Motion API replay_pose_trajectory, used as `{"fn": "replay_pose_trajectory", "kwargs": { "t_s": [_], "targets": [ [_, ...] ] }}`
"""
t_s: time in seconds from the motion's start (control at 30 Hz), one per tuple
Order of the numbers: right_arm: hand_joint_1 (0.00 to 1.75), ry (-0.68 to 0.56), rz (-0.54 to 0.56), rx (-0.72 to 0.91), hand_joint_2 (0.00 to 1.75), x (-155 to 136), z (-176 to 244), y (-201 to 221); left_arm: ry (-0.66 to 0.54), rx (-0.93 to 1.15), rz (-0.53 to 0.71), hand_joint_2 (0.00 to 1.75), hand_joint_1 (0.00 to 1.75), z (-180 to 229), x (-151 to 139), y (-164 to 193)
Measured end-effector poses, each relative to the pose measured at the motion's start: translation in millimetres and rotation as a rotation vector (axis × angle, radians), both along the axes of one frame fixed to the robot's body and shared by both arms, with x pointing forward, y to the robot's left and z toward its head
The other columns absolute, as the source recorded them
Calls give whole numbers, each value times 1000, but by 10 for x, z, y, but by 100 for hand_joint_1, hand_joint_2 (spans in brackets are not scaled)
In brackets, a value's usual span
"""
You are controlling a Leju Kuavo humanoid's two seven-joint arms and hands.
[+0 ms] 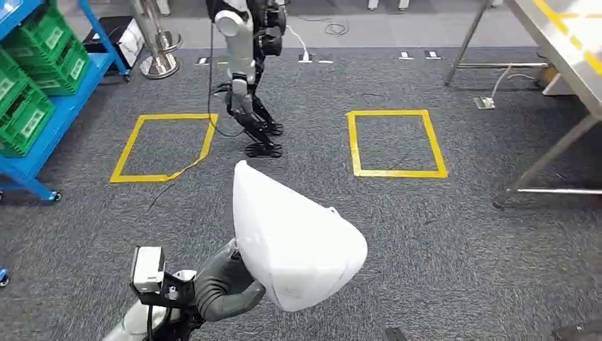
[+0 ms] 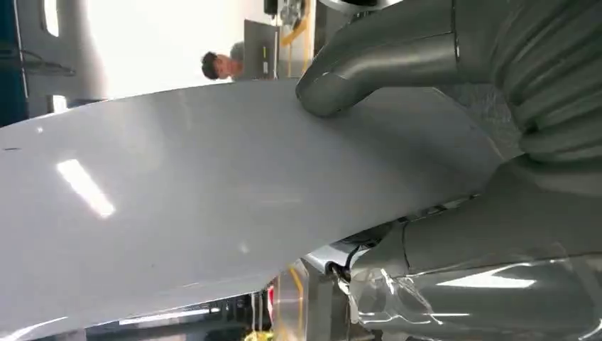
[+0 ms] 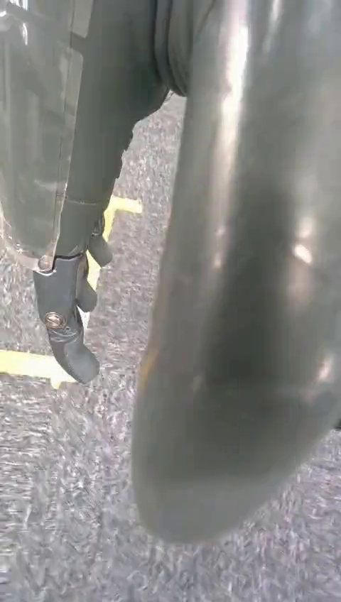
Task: Take the parts from the cabinet and place them on the table.
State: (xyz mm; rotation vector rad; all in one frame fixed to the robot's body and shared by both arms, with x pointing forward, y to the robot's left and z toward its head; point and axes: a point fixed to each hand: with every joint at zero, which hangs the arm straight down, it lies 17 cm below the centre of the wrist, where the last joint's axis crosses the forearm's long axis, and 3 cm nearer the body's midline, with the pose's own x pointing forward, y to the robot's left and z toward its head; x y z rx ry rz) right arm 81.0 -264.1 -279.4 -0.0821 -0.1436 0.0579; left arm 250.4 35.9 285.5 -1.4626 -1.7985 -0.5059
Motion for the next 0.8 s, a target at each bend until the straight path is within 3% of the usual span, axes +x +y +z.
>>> {"fn": "replay_pose_trajectory", "kwargs": {
  "t_s": [0.8],
  "targets": [
    [0,-8,19,-5,0,66,11,39,-3,-2,20,175,175,-67,-37,61]
  ]
}}
